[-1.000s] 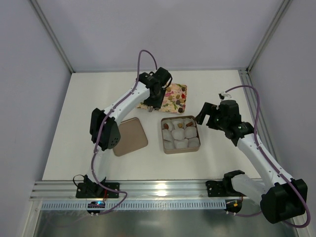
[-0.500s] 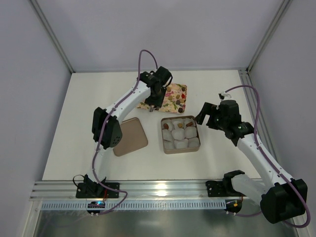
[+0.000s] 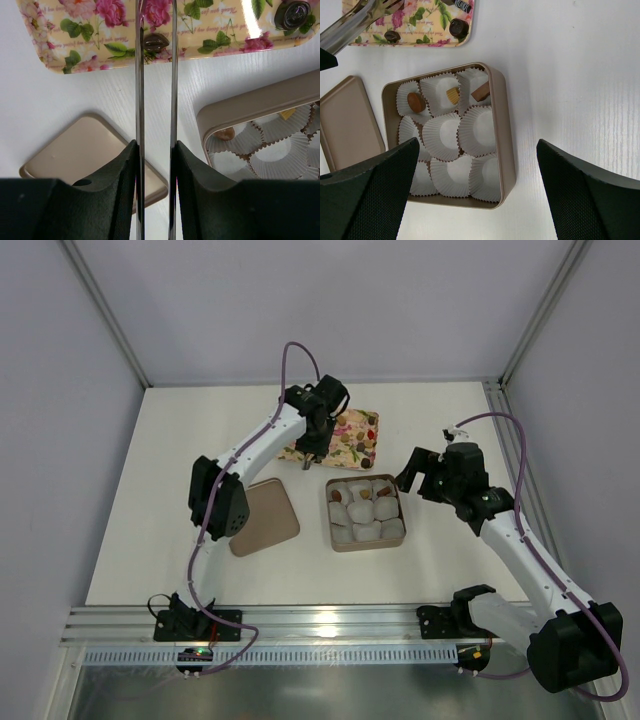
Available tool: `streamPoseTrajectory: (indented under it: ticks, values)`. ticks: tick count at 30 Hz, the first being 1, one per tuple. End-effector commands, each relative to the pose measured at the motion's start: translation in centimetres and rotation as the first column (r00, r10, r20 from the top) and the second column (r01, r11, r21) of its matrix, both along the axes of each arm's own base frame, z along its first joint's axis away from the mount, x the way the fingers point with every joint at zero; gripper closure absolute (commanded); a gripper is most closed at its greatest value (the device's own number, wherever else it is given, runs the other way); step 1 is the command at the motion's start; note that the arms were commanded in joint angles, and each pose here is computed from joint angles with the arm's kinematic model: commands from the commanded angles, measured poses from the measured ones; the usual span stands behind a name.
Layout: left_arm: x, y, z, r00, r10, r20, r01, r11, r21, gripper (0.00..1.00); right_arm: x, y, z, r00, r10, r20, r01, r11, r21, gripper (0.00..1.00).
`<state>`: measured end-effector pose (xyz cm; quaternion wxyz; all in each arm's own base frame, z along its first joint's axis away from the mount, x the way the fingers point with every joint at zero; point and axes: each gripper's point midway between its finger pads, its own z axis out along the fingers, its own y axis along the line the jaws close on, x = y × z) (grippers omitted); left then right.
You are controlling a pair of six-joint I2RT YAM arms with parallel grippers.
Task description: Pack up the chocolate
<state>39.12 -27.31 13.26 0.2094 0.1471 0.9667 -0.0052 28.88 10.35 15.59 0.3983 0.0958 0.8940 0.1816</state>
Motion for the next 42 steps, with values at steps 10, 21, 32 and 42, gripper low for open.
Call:
streamPoseTrajectory:
  ticks: [10, 21, 32, 42]
  values:
    - [1.0, -0.1, 4.5, 0.995, -0.003, 0.102, 0.008, 0.998, -0.056, 0.7, 0.7, 0.2, 1.7, 0.998, 0.007, 0.06, -0.007, 1.0, 0.007, 0.01]
    - [0.7, 0.3, 6.5, 0.991, -0.007, 0.133, 0.017, 0.997, -0.07, 0.73, 0.7, 0.3, 1.7, 0.998, 0.003, 0.06, -0.003, 1.0, 0.012, 0.01]
    - [0.4, 0.3, 6.7, 0.991, -0.016, 0.134, 0.026, 0.997, -0.069, 0.73, 0.7, 0.4, 1.3, 0.998, 0.005, 0.055, -0.006, 1.0, 0.018, 0.01]
    - [0.1, 0.4, 6.3, 0.992, -0.024, 0.122, 0.031, 0.998, -0.058, 0.74, 0.8, 0.4, 0.8, 0.999, 0.002, 0.045, -0.003, 1.0, 0.02, 0.01]
